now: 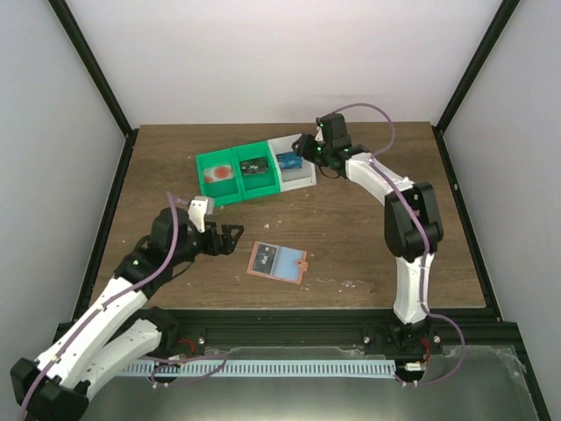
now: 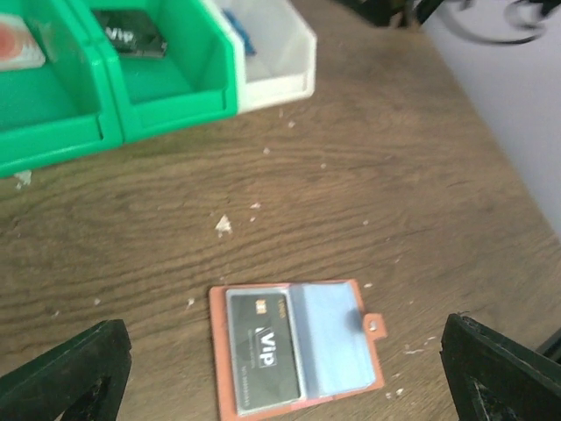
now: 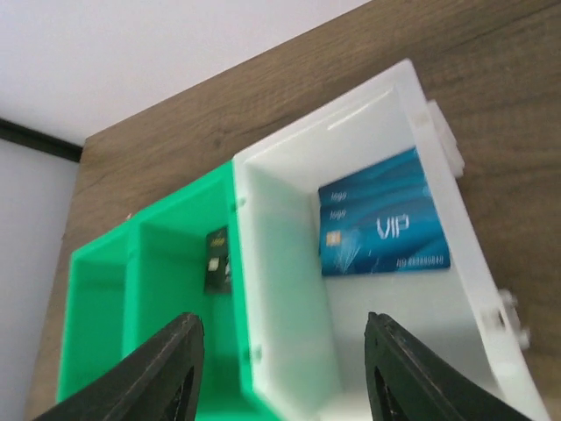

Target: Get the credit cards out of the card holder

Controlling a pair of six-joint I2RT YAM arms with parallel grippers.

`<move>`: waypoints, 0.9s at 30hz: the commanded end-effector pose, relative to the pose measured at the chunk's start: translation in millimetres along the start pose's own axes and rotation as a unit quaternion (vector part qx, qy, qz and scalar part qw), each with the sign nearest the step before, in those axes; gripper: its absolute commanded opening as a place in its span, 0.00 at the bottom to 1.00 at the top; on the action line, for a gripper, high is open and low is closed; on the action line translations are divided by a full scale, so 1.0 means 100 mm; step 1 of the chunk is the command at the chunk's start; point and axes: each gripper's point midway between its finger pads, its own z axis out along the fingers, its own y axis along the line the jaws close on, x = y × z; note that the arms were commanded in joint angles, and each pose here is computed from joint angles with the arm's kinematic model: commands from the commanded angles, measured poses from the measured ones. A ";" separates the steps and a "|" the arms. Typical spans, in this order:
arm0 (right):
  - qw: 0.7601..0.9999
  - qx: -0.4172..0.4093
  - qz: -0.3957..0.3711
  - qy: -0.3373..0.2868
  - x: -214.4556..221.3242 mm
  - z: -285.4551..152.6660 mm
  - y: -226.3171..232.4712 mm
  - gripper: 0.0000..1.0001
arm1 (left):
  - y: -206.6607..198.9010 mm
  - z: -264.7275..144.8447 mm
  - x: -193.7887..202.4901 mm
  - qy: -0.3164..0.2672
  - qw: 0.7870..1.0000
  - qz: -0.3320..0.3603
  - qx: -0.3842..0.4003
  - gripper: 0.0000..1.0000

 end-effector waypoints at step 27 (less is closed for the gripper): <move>0.970 -0.116 0.039 0.208 2.31 -1.29 0.12 0.54 | 0.11 1.11 1.16 0.215 0.964 -0.145 0.060 0.57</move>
